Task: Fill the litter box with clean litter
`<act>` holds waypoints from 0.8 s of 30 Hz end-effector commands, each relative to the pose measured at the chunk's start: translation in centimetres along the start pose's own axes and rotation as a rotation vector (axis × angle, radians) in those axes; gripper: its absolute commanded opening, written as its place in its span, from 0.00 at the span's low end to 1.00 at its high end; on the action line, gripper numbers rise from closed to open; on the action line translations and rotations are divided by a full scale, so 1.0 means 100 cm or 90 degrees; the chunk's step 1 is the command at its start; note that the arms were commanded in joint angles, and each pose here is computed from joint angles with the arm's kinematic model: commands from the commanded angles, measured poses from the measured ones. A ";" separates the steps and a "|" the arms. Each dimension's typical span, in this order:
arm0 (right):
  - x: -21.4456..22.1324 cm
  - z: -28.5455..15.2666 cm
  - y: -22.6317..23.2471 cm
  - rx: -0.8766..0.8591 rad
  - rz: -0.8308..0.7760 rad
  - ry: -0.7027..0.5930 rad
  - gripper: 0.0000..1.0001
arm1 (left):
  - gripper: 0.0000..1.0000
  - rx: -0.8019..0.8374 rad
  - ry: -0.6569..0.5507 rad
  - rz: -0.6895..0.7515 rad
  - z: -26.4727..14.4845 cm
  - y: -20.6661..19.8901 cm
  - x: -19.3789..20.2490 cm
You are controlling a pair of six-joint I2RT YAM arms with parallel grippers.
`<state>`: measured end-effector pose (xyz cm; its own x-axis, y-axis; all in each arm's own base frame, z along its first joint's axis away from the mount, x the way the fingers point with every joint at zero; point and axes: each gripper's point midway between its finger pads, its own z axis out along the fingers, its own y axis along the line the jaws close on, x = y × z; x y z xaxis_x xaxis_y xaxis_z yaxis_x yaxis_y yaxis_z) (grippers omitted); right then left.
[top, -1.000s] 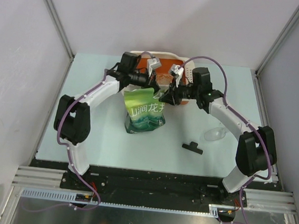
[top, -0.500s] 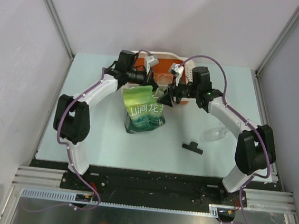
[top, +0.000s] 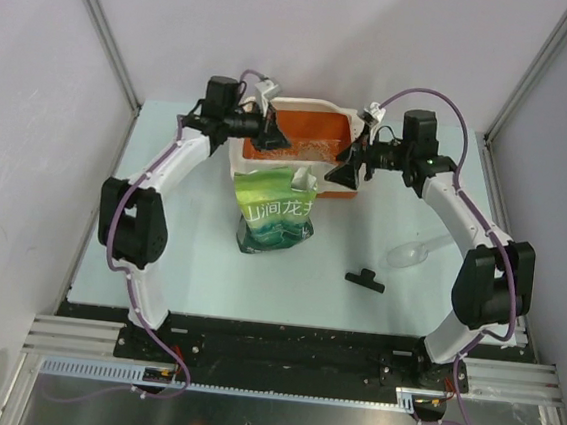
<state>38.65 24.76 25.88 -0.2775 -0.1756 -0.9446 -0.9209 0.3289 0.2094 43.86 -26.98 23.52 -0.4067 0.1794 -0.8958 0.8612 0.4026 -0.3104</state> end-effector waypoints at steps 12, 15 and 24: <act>0.011 0.014 0.041 -0.162 -0.150 0.001 0.87 | 0.29 -0.120 -0.009 0.046 -0.081 0.007 -0.028; 0.016 0.022 0.030 -0.151 -0.154 0.001 0.88 | 0.28 -0.113 -0.001 0.033 -0.073 0.009 -0.023; 0.010 0.034 0.030 -0.159 -0.159 -0.018 0.67 | 0.27 -0.077 0.023 0.039 -0.046 0.001 -0.010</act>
<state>36.38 27.92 22.89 -0.1183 -0.2177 -0.9688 -0.9922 0.0634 0.1069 43.25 -21.82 26.73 -0.3824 0.2081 -0.9003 0.8157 0.5338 -0.2230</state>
